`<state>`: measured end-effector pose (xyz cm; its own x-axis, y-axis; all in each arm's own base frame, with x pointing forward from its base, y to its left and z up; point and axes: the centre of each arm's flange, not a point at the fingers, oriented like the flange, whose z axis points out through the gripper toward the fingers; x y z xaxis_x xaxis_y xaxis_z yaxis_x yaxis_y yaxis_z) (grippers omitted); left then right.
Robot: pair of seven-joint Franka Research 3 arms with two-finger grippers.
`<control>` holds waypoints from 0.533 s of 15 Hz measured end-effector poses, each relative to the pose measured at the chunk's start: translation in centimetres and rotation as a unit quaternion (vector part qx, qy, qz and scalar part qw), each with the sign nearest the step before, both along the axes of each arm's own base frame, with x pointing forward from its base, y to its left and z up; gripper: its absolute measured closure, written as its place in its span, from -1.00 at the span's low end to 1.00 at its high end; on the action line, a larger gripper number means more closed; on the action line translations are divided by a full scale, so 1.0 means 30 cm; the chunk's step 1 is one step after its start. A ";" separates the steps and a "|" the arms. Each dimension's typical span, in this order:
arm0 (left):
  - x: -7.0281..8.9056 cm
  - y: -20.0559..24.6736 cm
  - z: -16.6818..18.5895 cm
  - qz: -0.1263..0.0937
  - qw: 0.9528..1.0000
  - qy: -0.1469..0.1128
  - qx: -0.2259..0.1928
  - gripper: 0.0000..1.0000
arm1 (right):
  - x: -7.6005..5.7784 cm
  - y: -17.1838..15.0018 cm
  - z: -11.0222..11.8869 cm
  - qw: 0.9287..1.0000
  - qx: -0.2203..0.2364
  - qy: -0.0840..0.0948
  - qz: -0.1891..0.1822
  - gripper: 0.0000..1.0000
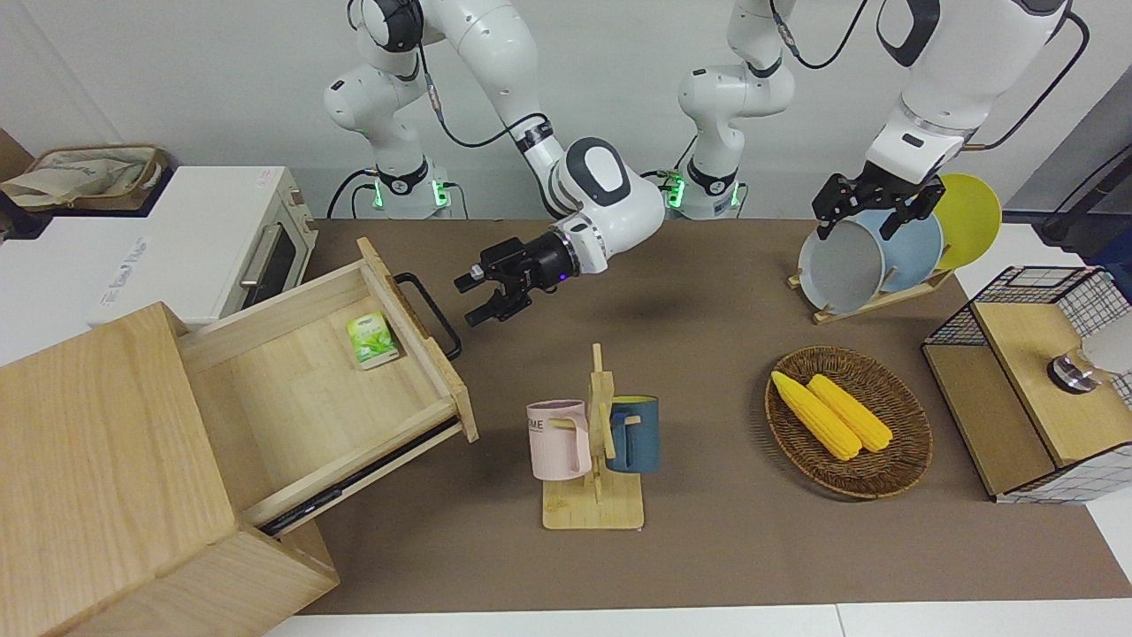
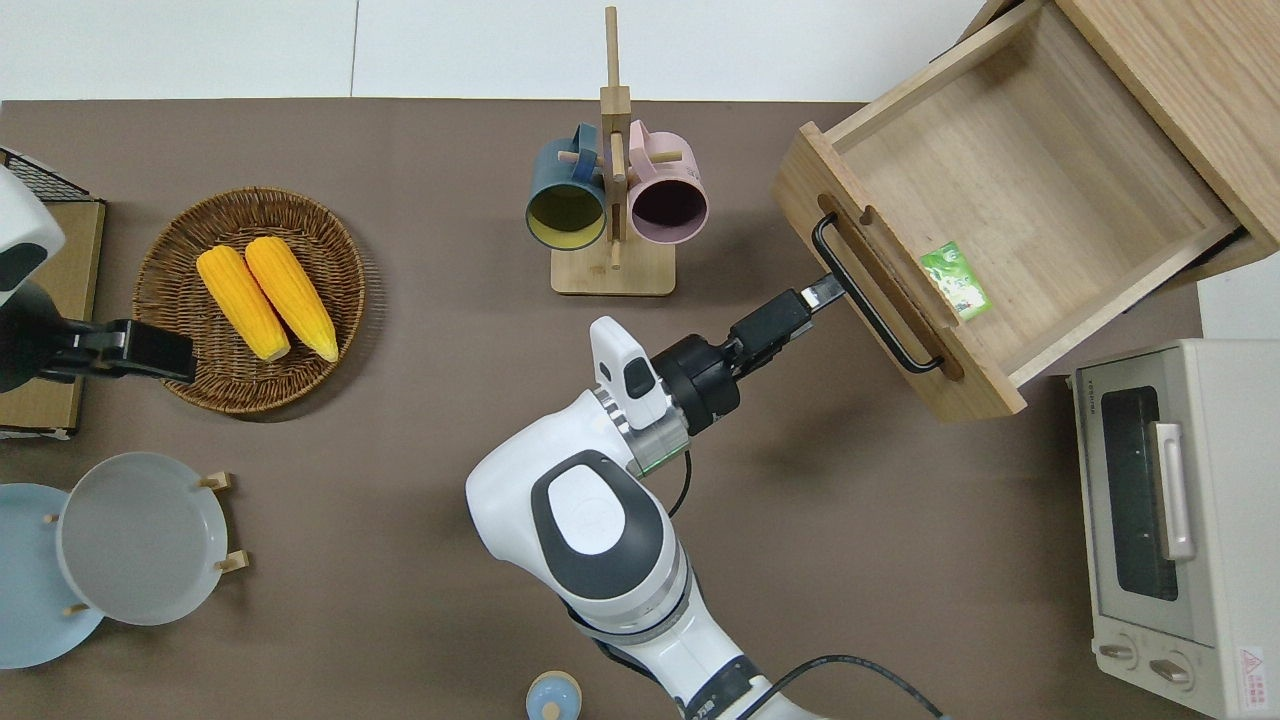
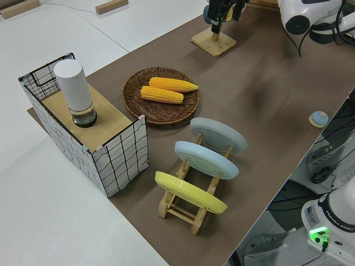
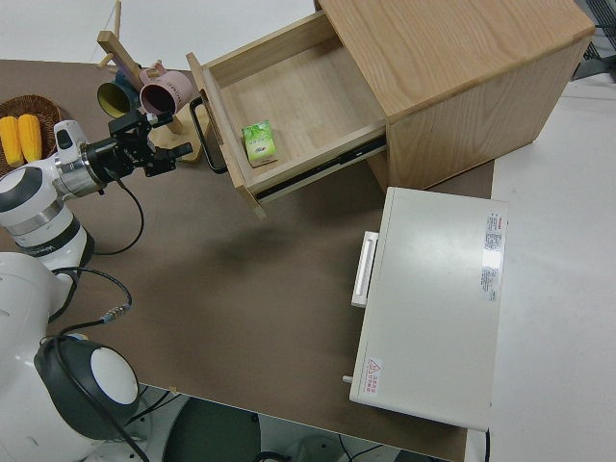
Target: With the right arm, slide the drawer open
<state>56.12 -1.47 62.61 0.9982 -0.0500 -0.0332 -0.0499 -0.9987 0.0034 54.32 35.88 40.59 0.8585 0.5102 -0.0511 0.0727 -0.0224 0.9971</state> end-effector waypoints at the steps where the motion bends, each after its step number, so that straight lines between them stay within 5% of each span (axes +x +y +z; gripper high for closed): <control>1: 0.000 0.000 0.000 0.000 1.000 0.000 0.000 -0.99 | -0.016 0.017 0.008 1.000 0.003 -0.001 -0.004 -0.98; 4: 0.000 0.000 0.000 0.000 1.000 0.000 0.000 -0.99 | -0.046 0.072 0.053 0.999 0.048 0.008 -0.017 -0.98; 8: 0.000 0.000 0.000 0.000 1.000 0.000 0.000 -0.99 | -0.053 0.107 0.157 0.985 0.160 0.033 -0.063 -0.97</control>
<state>56.12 -1.47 62.61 0.9982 -0.0500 -0.0332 -0.0499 -0.9988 0.0034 52.74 39.09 45.31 0.9161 0.3992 0.0366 0.1139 -0.3467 0.9310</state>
